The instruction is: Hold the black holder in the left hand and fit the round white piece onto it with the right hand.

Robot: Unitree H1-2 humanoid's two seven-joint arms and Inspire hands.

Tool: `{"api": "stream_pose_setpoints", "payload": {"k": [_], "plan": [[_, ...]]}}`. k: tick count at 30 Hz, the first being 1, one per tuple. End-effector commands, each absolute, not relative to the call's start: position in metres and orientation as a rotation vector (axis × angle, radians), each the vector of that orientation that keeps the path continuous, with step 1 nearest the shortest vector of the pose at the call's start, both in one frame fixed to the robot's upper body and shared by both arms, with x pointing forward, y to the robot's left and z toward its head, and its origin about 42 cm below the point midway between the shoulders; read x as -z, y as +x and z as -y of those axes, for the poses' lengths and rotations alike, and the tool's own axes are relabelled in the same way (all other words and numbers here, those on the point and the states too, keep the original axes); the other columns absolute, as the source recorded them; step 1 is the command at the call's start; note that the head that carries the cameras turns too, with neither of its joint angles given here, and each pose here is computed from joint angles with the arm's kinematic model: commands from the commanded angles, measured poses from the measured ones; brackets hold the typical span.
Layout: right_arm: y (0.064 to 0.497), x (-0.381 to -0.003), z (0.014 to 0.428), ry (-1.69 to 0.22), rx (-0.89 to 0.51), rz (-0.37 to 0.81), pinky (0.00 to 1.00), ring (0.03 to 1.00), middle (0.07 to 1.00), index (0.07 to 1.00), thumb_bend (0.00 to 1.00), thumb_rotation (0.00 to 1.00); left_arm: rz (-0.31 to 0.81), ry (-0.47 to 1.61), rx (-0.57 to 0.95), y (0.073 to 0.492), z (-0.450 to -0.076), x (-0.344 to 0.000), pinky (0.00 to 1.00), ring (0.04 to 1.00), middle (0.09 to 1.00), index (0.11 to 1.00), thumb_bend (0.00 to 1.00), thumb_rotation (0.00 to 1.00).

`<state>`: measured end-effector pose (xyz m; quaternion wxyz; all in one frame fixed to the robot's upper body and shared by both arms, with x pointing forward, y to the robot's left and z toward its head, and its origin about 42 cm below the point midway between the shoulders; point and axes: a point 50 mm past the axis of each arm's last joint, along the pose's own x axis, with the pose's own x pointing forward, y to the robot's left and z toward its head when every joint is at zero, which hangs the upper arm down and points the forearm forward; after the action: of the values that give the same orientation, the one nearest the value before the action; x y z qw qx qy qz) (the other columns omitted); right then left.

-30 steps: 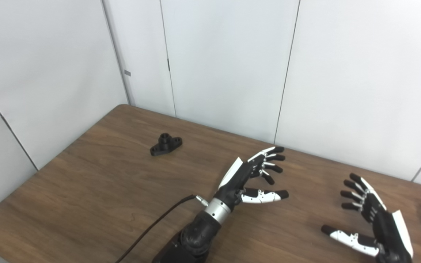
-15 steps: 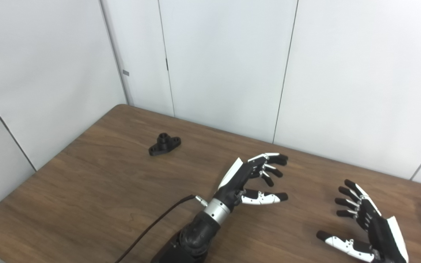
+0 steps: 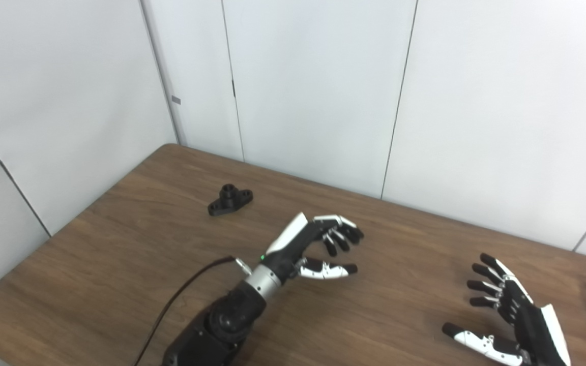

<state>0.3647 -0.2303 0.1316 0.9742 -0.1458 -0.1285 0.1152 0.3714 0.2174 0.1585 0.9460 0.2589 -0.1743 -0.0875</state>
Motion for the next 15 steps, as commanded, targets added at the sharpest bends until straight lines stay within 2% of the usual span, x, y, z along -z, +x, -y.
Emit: {"api": "stream_pose_setpoints", "payload": {"k": [1,6,15], "plan": [[0.362,-0.125,0.226,-0.263,-0.231,0.253,0.64,0.757,0.842,0.876,0.62,0.00,0.439,0.561,0.153,0.375,-0.221,-0.185,0.50,0.628,0.684,0.692,0.62,0.00],[0.362,-0.124,0.226,-0.264,-0.237,0.251,0.65,0.764,0.847,0.879,0.60,0.00,0.465,0.731,0.031,0.371,-0.240,-0.200,0.52,0.638,0.705,0.723,0.63,0.05],[0.364,-0.122,0.228,-0.263,-0.230,0.238,0.67,0.776,0.847,0.881,0.60,0.00,0.483,0.798,-0.147,0.364,-0.281,-0.234,0.57,0.668,0.722,0.732,0.64,0.00]]}}
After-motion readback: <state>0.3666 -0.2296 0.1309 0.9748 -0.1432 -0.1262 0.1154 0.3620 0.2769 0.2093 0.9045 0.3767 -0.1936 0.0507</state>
